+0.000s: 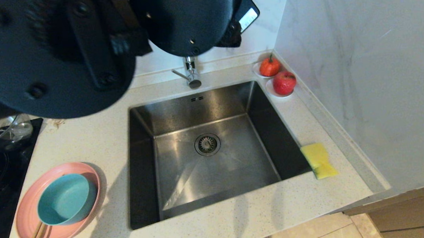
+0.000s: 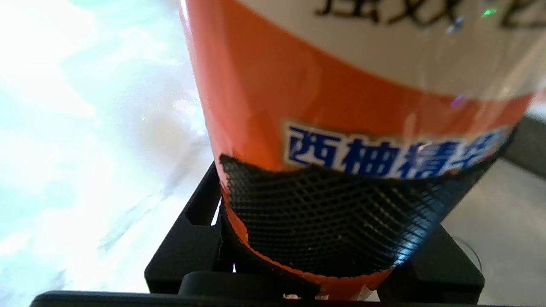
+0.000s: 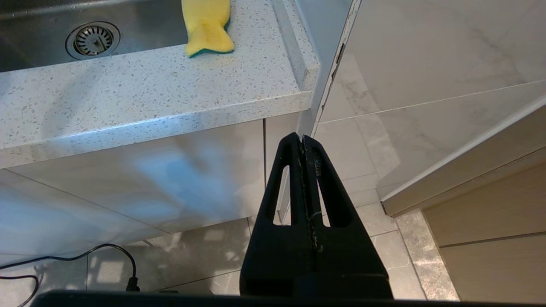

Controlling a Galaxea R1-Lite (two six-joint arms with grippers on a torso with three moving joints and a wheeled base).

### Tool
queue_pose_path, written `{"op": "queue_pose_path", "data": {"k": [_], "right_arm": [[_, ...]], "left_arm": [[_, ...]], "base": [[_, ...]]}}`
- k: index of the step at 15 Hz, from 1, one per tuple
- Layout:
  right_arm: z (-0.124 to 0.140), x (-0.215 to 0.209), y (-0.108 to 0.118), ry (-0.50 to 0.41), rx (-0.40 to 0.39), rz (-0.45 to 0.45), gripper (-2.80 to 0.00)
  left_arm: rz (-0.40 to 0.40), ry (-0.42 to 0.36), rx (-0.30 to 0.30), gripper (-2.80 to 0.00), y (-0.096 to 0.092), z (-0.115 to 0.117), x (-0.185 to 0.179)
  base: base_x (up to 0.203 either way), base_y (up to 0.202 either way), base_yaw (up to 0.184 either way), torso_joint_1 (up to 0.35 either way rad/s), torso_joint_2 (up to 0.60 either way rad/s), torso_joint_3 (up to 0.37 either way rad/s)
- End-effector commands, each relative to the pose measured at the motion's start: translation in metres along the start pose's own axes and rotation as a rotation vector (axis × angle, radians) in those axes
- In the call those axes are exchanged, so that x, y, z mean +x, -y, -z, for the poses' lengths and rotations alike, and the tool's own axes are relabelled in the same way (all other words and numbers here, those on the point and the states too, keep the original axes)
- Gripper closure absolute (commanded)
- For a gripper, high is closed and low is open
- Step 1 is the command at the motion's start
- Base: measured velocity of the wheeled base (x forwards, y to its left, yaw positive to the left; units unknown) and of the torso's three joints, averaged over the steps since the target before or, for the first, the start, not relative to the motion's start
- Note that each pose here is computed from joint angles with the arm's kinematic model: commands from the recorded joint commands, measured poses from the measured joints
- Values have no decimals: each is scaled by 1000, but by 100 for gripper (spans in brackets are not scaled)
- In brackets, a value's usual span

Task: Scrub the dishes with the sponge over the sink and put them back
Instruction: Place the dish soap on the table

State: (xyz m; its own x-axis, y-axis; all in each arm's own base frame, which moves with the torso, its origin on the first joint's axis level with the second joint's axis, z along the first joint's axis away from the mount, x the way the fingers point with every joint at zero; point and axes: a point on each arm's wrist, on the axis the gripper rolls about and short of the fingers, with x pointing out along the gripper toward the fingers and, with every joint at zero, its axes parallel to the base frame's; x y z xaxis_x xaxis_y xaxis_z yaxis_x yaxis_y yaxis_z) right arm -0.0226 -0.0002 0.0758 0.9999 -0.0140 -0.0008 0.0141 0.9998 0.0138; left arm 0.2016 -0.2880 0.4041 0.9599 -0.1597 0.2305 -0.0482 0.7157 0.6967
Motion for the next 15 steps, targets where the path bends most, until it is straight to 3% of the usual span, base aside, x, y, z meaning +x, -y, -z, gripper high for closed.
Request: {"op": "queue_pose_path", "data": {"k": [1,4,9,15], "right_arm": [[0,0,0,1,0,0,0],[0,0,0,1,0,0,0],[0,0,0,1,0,0,0],[0,0,0,1,0,0,0]], "left_arm": [[-50,24,-64,0,-40,-4,-15],[-79,35,-131,0,-62,-4,-25],[-141,39,-220,0,-114,2,-53],[-150,-2,-220,0,-150,37,-89]], "base": [[0,0,0,0,0,0],[0,0,0,0,0,0],[0,0,0,0,0,0],[0,0,0,0,0,0]]}}
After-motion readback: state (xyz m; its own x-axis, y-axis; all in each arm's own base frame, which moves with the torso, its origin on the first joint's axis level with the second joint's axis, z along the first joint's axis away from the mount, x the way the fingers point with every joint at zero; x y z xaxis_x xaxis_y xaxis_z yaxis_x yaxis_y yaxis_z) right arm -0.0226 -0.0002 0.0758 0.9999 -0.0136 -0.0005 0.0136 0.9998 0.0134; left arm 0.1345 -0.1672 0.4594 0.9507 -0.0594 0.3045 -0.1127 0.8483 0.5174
